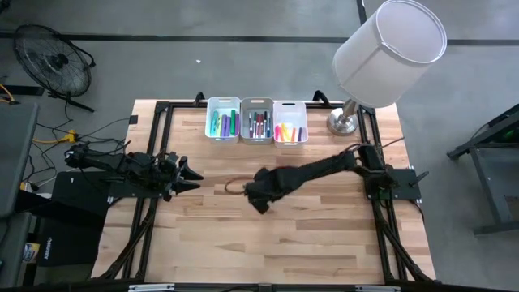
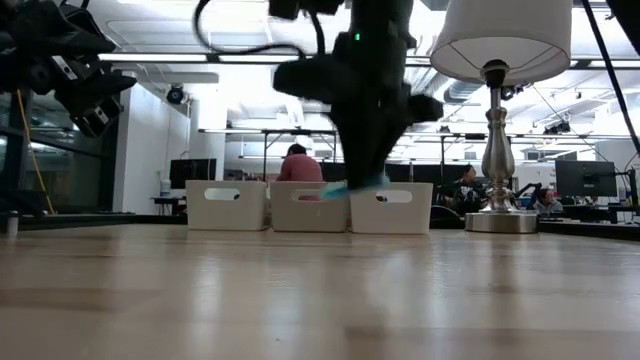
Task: Pick & Place Markers
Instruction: Put the blue pen into the right white bin
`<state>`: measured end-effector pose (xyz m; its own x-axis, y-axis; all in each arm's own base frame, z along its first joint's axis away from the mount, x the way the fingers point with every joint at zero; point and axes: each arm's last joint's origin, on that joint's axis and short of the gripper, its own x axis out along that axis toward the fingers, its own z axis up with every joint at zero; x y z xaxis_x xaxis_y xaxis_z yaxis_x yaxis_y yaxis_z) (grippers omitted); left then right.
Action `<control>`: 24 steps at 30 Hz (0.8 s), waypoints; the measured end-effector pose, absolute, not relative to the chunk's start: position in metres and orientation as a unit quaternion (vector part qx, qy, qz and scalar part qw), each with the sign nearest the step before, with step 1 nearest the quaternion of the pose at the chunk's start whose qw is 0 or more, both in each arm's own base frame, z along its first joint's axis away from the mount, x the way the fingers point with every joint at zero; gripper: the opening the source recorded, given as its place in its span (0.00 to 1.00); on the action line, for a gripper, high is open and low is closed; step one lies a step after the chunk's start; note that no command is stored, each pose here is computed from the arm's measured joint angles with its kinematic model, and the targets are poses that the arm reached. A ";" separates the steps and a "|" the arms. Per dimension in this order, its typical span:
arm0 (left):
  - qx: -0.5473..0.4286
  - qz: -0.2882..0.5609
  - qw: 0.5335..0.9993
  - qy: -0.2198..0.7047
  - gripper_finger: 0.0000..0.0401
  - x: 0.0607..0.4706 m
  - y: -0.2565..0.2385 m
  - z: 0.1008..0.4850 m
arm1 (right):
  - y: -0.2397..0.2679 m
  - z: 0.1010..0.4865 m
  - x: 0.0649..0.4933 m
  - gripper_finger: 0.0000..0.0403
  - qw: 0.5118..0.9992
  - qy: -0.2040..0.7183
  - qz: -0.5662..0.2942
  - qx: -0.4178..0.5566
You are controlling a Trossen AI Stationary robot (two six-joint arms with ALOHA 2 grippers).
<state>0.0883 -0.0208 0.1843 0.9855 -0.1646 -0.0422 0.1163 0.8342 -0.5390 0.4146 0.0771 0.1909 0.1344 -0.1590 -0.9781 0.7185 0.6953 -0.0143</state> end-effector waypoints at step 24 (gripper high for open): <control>-0.278 -0.073 0.957 0.043 0.45 0.088 -0.021 0.184 | -0.132 0.236 0.361 0.05 0.661 0.455 -0.500 0.326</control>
